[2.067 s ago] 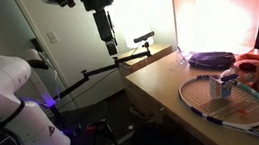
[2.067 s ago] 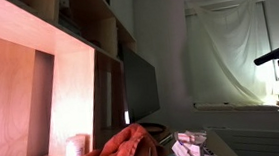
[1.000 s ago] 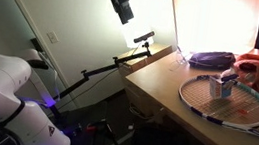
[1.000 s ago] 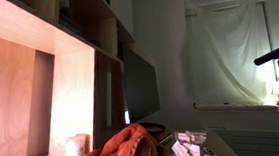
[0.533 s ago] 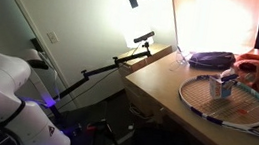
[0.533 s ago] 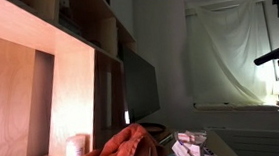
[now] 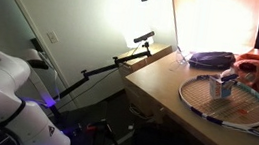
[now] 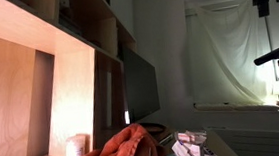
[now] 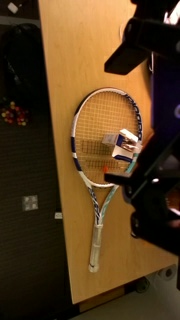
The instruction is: Drop the box on the racket onto the floor
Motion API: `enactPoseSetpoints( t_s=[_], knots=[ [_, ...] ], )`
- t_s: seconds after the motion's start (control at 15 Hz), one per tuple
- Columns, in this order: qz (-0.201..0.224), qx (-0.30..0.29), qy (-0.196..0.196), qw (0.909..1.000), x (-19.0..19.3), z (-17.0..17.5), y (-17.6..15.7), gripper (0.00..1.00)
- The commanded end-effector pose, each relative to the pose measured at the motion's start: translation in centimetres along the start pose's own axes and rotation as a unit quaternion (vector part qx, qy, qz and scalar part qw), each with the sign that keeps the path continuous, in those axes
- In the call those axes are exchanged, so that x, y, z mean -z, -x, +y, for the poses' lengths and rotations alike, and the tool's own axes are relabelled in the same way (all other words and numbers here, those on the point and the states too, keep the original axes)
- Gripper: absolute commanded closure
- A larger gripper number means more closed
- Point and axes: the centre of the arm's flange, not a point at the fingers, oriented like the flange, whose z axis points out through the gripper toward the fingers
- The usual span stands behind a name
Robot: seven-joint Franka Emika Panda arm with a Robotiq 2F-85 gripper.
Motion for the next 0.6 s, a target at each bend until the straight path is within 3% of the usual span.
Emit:
enactPoseSetpoints(
  t_s=[0.0,0.27,0.53],
  knots=[
    [0.037,0.013,0.007,0.9992,1.1,-0.8,-3.0,0.00],
    [0.081,0.039,0.010,0.9959,0.7,-2.4,-4.7,0.00],
    [0.028,0.051,0.012,0.9983,-1.4,-3.0,-6.4,0.00]
  ],
)
